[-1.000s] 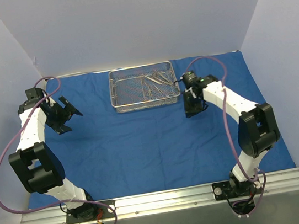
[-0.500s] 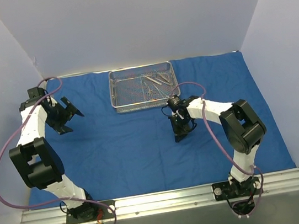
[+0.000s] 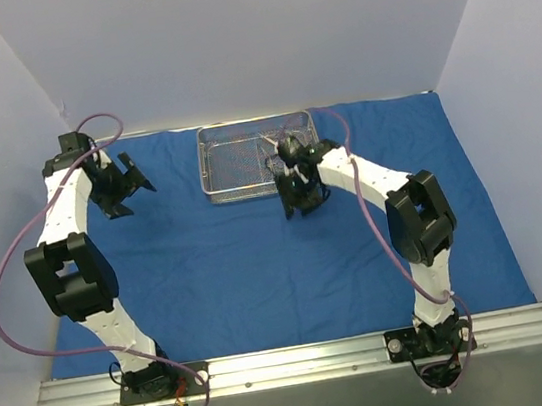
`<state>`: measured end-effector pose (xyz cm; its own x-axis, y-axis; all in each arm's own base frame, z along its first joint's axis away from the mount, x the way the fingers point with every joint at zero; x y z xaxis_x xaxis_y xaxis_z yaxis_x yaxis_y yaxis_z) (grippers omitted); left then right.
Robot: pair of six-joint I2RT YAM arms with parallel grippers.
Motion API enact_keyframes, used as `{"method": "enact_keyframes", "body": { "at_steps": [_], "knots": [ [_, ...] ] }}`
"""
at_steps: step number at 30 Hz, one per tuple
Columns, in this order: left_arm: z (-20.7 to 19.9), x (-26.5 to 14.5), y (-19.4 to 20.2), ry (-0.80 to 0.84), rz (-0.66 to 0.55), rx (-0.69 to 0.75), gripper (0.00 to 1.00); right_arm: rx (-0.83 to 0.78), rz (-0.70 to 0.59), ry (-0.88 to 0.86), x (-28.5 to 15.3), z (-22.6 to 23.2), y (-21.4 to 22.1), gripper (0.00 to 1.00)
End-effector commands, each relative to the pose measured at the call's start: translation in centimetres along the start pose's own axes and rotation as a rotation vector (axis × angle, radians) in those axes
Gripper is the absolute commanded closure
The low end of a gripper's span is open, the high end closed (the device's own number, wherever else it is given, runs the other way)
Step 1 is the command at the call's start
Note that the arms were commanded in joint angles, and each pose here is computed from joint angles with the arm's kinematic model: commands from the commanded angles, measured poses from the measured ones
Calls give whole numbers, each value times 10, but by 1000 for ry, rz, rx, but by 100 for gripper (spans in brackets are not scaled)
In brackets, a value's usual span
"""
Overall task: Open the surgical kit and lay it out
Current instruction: Smooth out the surgical kit at the center of the board.
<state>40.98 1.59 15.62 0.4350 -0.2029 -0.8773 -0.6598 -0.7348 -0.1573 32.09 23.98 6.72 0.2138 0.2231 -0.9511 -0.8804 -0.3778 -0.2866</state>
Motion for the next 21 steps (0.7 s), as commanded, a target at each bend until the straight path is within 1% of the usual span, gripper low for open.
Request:
{"method": "enact_keyframes", "body": {
  "at_steps": [1, 2, 3, 4, 5, 6, 8, 9, 10, 11, 12, 13, 14, 15, 16, 17, 18, 19, 20, 21],
  "knots": [
    [-38, -3, 11, 66, 3, 128, 6, 37, -135, 144, -42, -45, -56, 52],
    [-45, -5, 10, 76, -26, 156, 6, 81, -145, 160, -40, -66, -66, 47],
    [-50, -5, 11, 82, -38, 177, 6, 98, -199, 161, -51, -75, -86, 36],
    [-55, -5, 13, 86, -52, 198, 6, 115, -212, 166, -52, -85, -94, 32],
    [-62, -6, 16, 89, -72, 225, 6, 132, -196, 173, -45, -103, -98, 28],
    [-65, -7, 17, 92, -80, 236, 6, 134, -236, 179, -54, -111, -115, 21],
    [-73, -9, 20, 106, -93, 259, 6, 114, -214, 196, -45, -125, -120, 16],
    [-74, -9, 22, 110, -90, 263, 6, 108, -228, 207, -47, -130, -125, 13],
    [-75, -10, 23, 113, -89, 266, 6, 93, -271, 219, -51, -132, -137, 12],
    [-76, -11, 24, 118, -88, 266, 6, 88, -276, 234, -50, -135, -139, 11],
    [-77, -10, 28, 131, -71, 267, 6, 132, -278, 316, -54, -153, -139, 11],
    [-77, -11, 30, 138, -62, 267, 6, 167, -258, 344, -56, -161, -133, 13],
    [-76, -11, 33, 140, -49, 261, 6, 207, -243, 366, -57, -171, -126, 16],
    [-75, -10, 35, 139, -32, 253, 6, 278, -237, 388, -58, -182, -118, 26],
    [-72, -8, 38, 136, -16, 244, 6, 345, -218, 400, -57, -203, -97, 34],
    [-70, -6, 41, 134, -6, 233, 5, 391, -217, 397, -56, -213, -86, 41],
    [-67, -4, 42, 125, 4, 225, 4, 435, -206, 369, -54, -218, -73, 57],
    [-63, -2, 46, 115, 21, 216, 2, 518, -209, 367, -56, -240, -58, 66],
    [-61, -1, 47, 111, 29, 209, 1, 557, -159, 366, -52, -244, -27, 76],
    [-59, -1, 49, 110, 38, 209, 1, 592, -139, 377, -52, -252, -10, 92]
  ]
}}
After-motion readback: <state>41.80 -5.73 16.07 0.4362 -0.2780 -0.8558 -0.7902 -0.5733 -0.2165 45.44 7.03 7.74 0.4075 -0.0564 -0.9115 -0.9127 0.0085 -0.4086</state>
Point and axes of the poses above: each gripper's point midway between its finger pads, its own x axis out along the fingers, its own z axis along the line the jaws close on, y = z × x, the point moved 1 cm from there along -x, back along the fingers, and after that the axes turned 14 degrees about -x, right-handed, at the moved point
